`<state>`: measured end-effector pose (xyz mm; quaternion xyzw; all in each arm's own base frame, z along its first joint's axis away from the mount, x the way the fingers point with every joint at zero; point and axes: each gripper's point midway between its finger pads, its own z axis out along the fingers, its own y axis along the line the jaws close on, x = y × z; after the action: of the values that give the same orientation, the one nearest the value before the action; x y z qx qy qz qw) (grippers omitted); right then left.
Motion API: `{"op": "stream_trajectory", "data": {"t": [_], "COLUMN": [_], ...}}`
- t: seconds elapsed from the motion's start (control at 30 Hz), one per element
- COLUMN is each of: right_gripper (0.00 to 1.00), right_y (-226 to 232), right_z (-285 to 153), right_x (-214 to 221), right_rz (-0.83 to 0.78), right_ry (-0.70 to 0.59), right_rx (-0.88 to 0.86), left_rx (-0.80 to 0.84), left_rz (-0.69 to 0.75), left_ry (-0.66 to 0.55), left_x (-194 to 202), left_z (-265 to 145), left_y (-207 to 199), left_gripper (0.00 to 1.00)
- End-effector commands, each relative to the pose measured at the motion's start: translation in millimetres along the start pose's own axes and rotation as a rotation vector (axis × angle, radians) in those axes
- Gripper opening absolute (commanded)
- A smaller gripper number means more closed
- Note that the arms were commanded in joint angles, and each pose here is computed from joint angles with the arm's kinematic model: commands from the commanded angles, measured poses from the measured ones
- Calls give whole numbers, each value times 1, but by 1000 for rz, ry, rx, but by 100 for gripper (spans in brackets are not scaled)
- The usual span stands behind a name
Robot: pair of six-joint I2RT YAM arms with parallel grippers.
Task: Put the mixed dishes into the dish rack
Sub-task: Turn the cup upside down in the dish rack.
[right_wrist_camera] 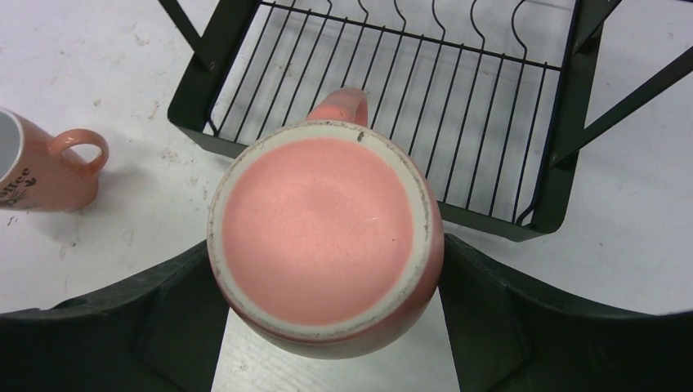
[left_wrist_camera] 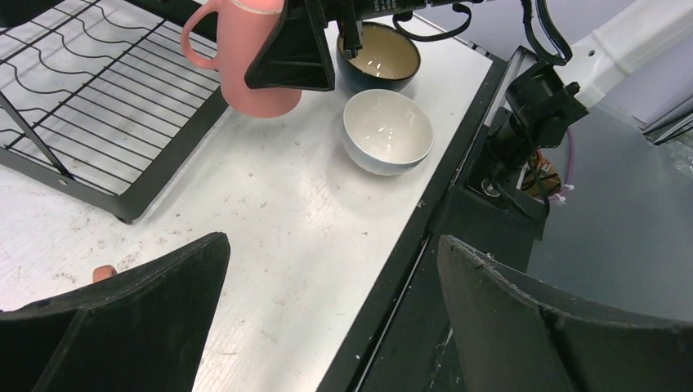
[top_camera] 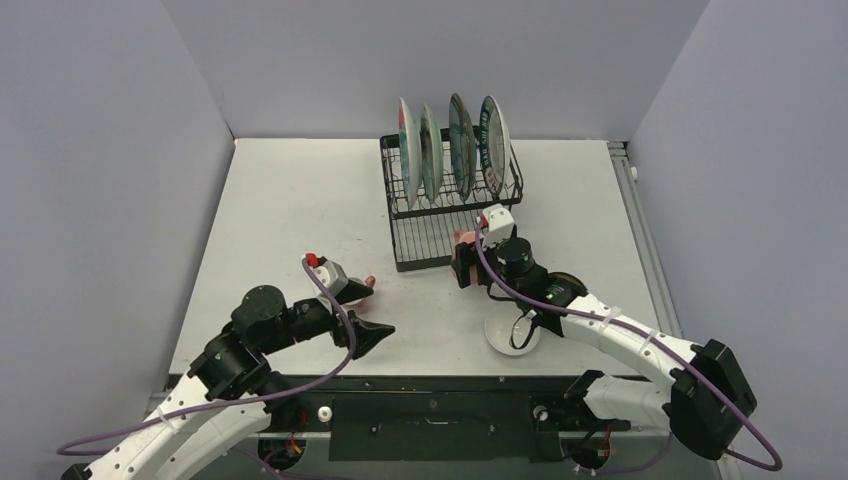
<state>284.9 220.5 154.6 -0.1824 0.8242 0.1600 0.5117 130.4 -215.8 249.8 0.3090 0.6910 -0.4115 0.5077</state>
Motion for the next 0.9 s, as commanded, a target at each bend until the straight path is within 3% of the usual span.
{"op": "stream_trajectory", "data": {"t": [0.0, 0.87], "right_gripper": [0, 0], "right_y": [-5, -51], "right_z": [8, 48], "right_x": [-59, -74], "right_rz": [43, 83], "right_ry": [-242, -443], "right_rx": [7, 99], "left_rx": [-28, -99], "left_rz": [36, 81], "left_ry": [-35, 44], "left_x": [-7, 11], "left_z": [3, 6], "left_y": [8, 27], "left_gripper": [96, 96]}}
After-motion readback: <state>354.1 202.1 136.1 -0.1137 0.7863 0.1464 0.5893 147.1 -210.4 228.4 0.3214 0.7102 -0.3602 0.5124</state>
